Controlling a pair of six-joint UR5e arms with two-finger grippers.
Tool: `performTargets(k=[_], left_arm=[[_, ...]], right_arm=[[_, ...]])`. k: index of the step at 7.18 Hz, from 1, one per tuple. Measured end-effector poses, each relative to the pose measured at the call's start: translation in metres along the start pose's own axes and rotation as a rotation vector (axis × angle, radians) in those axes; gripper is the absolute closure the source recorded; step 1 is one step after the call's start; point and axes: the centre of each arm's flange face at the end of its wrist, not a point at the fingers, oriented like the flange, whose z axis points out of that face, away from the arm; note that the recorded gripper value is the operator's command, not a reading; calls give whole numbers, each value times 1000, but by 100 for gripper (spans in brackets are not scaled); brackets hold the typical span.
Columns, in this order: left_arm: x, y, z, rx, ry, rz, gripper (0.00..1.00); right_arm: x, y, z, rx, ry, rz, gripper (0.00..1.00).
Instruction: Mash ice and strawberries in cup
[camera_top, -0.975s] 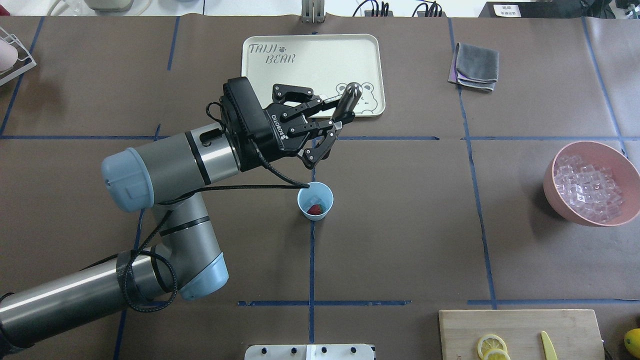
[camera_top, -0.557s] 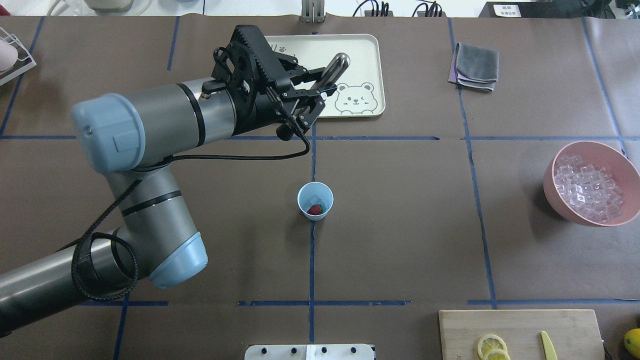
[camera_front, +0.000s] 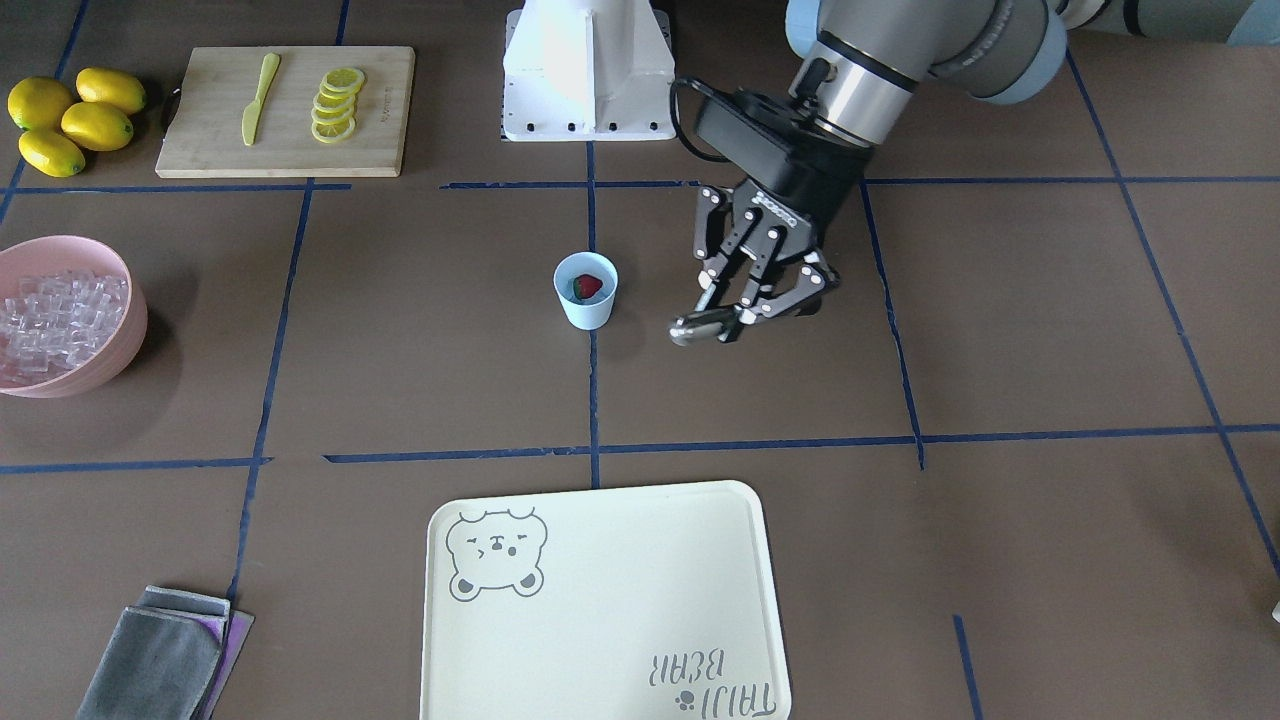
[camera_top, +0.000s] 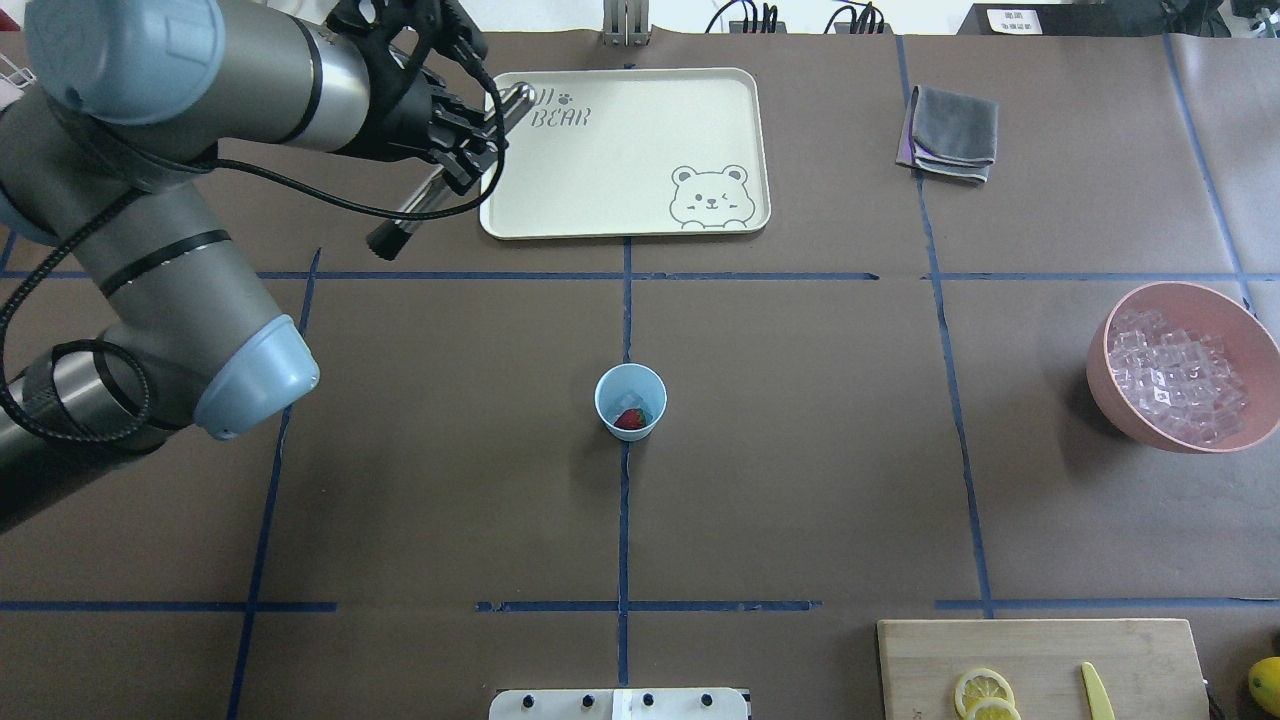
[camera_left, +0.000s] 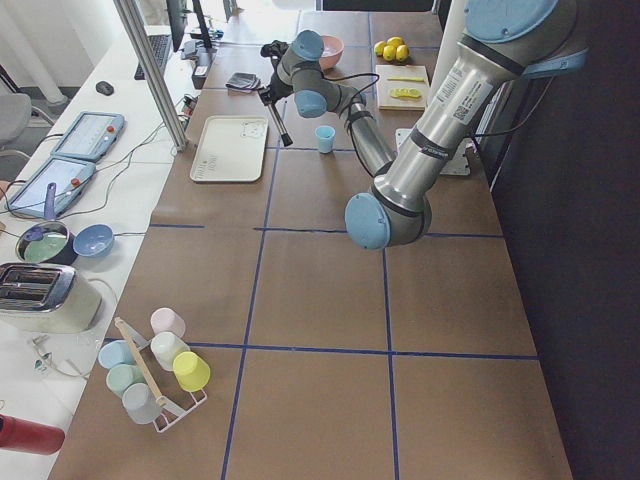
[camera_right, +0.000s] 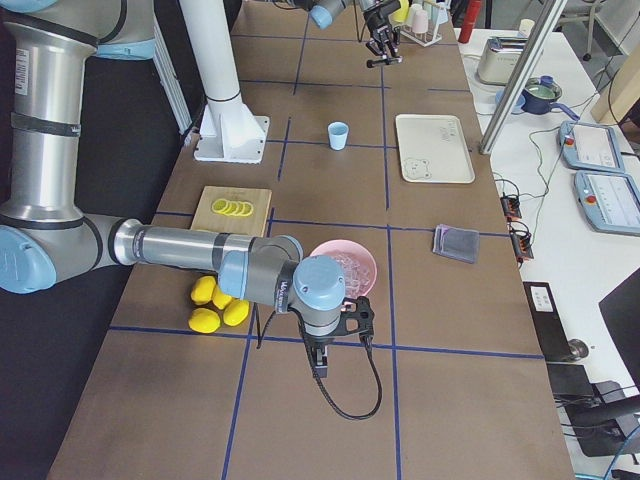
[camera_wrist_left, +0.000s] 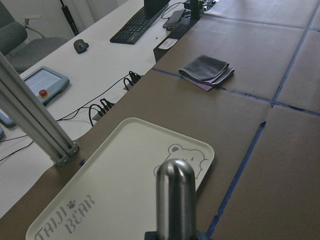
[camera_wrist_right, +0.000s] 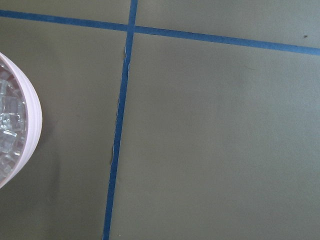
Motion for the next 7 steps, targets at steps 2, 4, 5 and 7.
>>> performTargets(k=[2,4,5,7], left_arm=[[-71,55,-10,-202,-64,-82,100],[-138,115,-27,-364,-128,-217,95],[-173,161,-39,-432,-176,-318,95],[-223,273,-63,-533,-270,-533,96]], right_arm=[[0,0,0,1,0,-1,0],[-1,0,-1,2,0,-2,0],[-1,-1,-1,3,1,-3,0],[-2,-1,-3,6,1,-5,0]])
